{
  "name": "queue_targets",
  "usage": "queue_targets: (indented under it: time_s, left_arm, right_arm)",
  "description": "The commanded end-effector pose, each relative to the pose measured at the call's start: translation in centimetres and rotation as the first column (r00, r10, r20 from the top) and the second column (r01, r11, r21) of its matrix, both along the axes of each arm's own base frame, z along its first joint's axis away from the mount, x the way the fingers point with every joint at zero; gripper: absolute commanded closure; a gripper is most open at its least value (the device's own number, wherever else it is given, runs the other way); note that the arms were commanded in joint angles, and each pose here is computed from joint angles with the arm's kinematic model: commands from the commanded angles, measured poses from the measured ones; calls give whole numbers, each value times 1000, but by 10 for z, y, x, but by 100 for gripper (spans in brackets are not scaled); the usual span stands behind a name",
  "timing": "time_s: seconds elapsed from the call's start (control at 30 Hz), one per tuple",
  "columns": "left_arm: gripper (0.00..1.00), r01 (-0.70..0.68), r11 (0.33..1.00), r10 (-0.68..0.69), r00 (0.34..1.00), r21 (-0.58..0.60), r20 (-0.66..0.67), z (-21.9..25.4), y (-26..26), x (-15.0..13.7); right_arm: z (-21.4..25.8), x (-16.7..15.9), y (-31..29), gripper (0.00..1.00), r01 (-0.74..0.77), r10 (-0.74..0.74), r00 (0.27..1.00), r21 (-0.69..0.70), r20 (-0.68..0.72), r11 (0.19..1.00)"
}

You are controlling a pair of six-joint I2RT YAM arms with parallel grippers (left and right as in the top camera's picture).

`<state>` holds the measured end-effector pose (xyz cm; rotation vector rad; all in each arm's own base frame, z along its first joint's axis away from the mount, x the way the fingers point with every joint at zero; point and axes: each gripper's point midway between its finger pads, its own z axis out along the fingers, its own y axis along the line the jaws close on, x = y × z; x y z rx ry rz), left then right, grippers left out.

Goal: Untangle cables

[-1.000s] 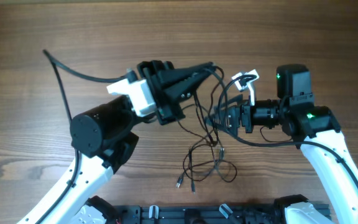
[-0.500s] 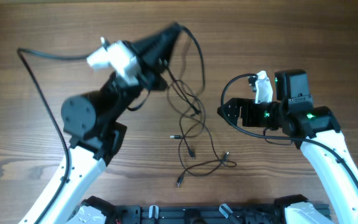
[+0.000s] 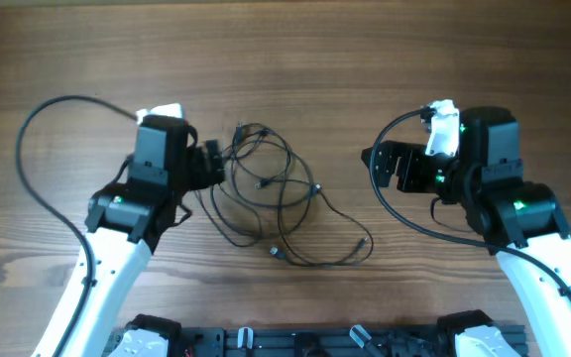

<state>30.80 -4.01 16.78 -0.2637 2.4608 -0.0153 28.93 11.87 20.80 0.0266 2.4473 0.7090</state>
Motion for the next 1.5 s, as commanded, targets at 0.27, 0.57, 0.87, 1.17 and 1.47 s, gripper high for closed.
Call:
queue_targets:
  time_s: [0.27,0.57,0.87,1.17,1.47]
  left_arm:
    - [0,-317,948,316,948,-36,-25,-4,67,-8]
    - [0,-317,948,316,948,-36,-26,-4,67,-8]
    - [0,-317,948,316,948,-36,-26,-4,67,-8]
    - [0,-317,948,316,948,-36,-26,-4,67,-8]
    - [0,-317,948,316,948,-36,-25,-4,67,-8]
  right_arm:
    - [-54,32,82,0,-276,305,947,235,-98,932]
    - [-188,36,126,4,-335,396,869,236,-296,912]
    - [-190,21,175,16,-435,512,828,316,-230,844]
    - [-60,24,186,96,-490,506,861,328,42,807]
    - [274,18,52,96,-261,-51,682,307,730,915]
